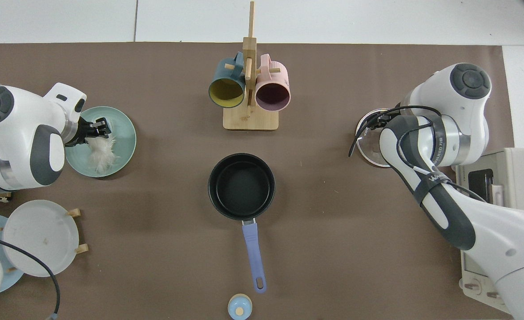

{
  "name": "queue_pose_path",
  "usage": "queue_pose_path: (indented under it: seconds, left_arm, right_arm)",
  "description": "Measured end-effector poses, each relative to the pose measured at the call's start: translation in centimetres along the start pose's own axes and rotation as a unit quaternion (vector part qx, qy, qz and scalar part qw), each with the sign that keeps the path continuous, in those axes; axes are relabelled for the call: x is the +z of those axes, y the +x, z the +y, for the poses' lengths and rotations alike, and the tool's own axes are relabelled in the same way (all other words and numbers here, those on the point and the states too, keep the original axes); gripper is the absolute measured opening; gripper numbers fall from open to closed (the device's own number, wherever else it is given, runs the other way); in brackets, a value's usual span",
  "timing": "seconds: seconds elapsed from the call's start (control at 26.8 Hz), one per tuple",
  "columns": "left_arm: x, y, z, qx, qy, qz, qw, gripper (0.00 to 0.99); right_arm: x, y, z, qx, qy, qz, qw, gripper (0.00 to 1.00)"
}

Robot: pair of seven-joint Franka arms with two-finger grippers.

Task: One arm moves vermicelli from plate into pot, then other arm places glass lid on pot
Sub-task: 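Grasp the vermicelli with the left gripper while the right gripper lifts the lid, then carry the vermicelli over the saucepan with the left gripper and release it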

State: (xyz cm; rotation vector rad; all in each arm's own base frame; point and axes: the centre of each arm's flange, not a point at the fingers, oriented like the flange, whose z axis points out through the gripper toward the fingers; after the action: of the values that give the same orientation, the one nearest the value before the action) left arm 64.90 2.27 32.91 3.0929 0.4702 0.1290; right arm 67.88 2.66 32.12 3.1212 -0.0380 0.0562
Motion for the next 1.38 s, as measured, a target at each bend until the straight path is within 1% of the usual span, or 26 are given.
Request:
queue_pose_path:
  seconds: [0.15,0.26,0.45,0.52,0.6,0.63,0.67,0.71,0.78,0.82,0.86,0.9,1.01,1.12,1.27,1.38]
  left_arm:
    - [-1.3,-0.1,1.1,0.010,0.001,-0.020,1.000,0.348]
    - [-3.7,-0.2,2.3,0.019,-0.004,-0.019,1.000,0.348]
    - [-9.5,-1.4,4.6,0.037,-0.015,-0.011,0.999,0.348]
    - [-12.0,-2.3,5.7,0.044,-0.018,-0.011,0.999,0.348]
    - [-14.4,-3.4,7.0,0.049,-0.020,-0.013,0.998,0.348]
    - [-15.6,-4.2,7.9,0.051,-0.022,-0.013,0.998,0.348]
    - [-16.5,-4.8,8.7,0.052,-0.024,-0.012,0.998,0.348]
    - [-17.4,-5.5,9.8,0.051,-0.027,-0.010,0.998,0.348]
    - [-18.6,-6.8,12.1,0.050,-0.033,-0.006,0.998,0.348]
    - [-19.0,-7.5,13.4,0.051,-0.037,-0.005,0.998,0.348]
    - [-19.2,-8.3,14.7,0.054,-0.040,-0.005,0.998,0.348]
    - [-19.4,-9.2,16.3,0.059,-0.043,-0.007,0.997,0.348]
    - [-19.6,-12.4,20.7,0.077,-0.051,-0.014,0.996,0.348]
    - [-19.7,-15.1,23.7,0.092,-0.055,-0.020,0.994,0.348]
    - [-19.5,-17.1,25.7,0.105,-0.058,-0.026,0.992,0.348]
    - [-19.1,-18.4,26.7,0.107,-0.064,-0.019,0.992,0.348]
  right_arm:
    - [0.7,-0.4,0.0,0.005,0.000,-0.007,1.000,1.00]
    - [1.3,-0.8,0.0,0.007,-0.001,-0.013,1.000,1.00]
    - [1.8,-1.1,0.0,0.006,-0.001,-0.018,1.000,1.00]
    - [1.8,-1.1,-0.1,0.006,-0.001,-0.018,1.000,0.89]
    - [1.4,-1.0,-0.1,0.006,-0.001,-0.015,1.000,0.81]
    - [1.2,-1.0,0.0,0.006,-0.001,-0.014,1.000,0.71]
    - [1.1,-1.0,-0.1,0.006,-0.001,-0.013,1.000,0.68]
    - [1.1,-1.0,-0.1,0.005,-0.001,-0.013,1.000,0.60]
    - [1.1,-1.0,-0.3,0.004,-0.001,-0.013,1.000,0.57]
    - [1.1,-1.0,-0.4,0.003,-0.001,-0.012,1.000,0.54]
    - [1.1,-1.0,-0.5,0.002,-0.001,-0.012,1.000,0.47]
    - [1.0,-1.0,-0.7,0.001,-0.001,-0.010,1.000,0.43]
    - [0.3,-0.8,-0.8,0.000,-0.001,-0.003,1.000,0.43]
    - [-0.6,-0.8,-0.7,0.000,0.001,0.004,1.000,0.43]
    - [-2.2,-0.7,-0.7,-0.001,0.002,0.016,1.000,0.43]
    - [-3.3,-0.8,-0.7,-0.001,0.003,0.021,1.000,0.43]
